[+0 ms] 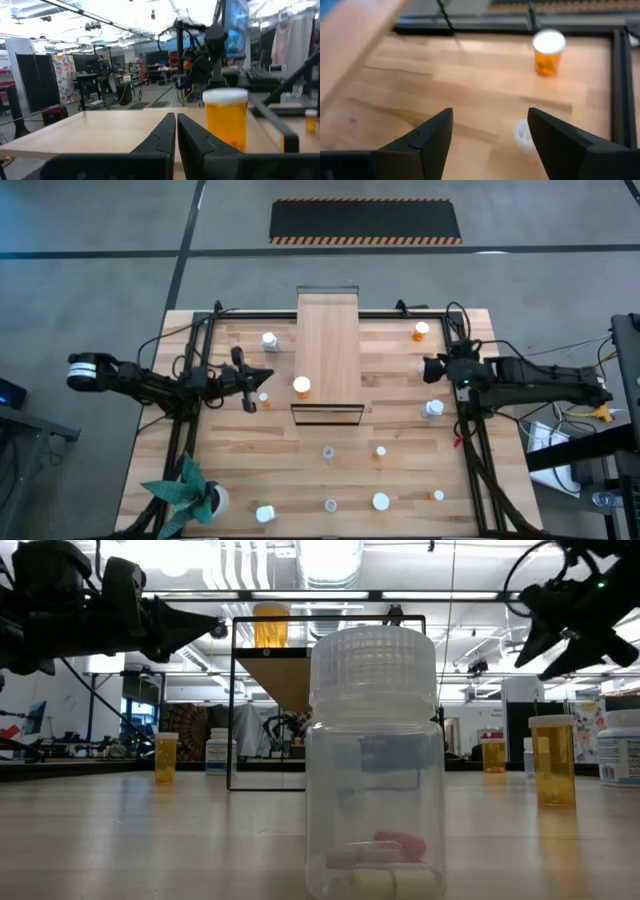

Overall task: Pick and place medicine bottles onto shelf by color
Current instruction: Put the top transparent pill bottle on the shelf

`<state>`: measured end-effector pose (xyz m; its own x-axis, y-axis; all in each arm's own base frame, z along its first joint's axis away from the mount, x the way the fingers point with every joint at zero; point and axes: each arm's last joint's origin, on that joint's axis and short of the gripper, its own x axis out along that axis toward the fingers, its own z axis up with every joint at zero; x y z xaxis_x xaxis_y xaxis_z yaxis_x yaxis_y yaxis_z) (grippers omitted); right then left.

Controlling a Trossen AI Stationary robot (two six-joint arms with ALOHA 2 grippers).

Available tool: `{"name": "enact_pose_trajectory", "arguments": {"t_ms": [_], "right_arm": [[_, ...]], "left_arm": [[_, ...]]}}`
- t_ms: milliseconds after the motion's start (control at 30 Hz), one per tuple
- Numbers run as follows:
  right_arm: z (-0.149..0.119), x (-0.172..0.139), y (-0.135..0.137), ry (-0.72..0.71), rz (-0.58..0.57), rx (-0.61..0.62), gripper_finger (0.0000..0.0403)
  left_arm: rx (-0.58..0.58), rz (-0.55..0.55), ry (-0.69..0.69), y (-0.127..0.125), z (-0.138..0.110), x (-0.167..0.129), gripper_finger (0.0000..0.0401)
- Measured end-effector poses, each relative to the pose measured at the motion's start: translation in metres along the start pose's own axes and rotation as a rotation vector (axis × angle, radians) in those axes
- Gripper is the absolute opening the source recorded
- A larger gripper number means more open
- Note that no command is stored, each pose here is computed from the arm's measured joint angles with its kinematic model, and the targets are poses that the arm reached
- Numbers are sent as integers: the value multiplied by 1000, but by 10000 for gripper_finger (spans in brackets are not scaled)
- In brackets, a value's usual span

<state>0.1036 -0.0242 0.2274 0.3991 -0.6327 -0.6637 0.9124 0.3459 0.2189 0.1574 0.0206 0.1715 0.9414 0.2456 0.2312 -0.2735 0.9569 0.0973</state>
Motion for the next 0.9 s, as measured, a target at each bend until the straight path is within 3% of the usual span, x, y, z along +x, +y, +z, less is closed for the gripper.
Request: {"name": "enact_pose_trajectory", "arguments": {"t_ms": [133, 400, 900], "right_arm": [[-5, 15, 13, 104, -122, 13, 273], [-11, 38, 12, 219, -301, 69, 299], [-8, 69, 10, 234, -363, 48, 270]], "left_arm": [[14, -3, 20, -1, -3, 1, 1], [40, -4, 25, -1, -5, 1, 1], [39, -2, 14, -1, -3, 2, 1]]}}
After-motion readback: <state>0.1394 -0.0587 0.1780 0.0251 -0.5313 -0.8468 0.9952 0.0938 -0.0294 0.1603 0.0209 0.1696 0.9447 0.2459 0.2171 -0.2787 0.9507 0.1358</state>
